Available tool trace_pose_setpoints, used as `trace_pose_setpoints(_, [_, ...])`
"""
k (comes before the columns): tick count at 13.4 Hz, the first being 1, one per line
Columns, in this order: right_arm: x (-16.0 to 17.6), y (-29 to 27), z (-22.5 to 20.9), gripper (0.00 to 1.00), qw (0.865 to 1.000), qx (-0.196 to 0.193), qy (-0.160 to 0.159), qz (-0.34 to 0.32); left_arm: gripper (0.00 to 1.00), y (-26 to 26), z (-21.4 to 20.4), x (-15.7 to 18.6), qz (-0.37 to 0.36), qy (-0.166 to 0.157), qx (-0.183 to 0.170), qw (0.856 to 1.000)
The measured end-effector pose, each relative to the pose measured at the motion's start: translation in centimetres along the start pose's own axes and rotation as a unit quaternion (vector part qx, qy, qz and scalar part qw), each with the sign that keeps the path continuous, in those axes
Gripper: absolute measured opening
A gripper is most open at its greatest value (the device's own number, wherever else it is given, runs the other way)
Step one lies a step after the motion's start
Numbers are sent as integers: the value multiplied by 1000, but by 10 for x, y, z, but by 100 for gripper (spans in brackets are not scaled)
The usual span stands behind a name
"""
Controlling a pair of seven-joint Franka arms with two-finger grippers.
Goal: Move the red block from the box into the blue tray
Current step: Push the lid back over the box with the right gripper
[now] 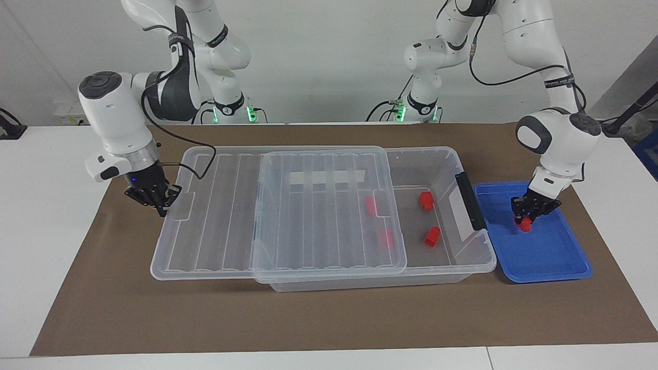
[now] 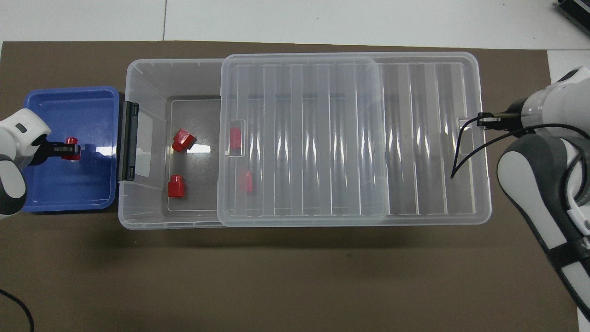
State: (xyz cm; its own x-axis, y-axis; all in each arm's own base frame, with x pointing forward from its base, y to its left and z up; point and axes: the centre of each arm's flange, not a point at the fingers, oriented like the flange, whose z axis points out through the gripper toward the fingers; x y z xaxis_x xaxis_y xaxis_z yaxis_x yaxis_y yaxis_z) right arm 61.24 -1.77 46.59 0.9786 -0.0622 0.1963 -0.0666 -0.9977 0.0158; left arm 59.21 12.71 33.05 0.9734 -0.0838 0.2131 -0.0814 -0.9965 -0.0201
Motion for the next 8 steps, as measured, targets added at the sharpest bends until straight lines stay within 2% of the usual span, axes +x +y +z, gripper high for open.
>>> trace_pose_setpoints(7, [-10,-76,6,1,998,12,-4,-61,35,1,18,0,7,6,3,1000])
trace_pose_setpoints(8, [-12,-85,6,1,998,14,-4,-69,40,1,18,0,8,6,2,1000])
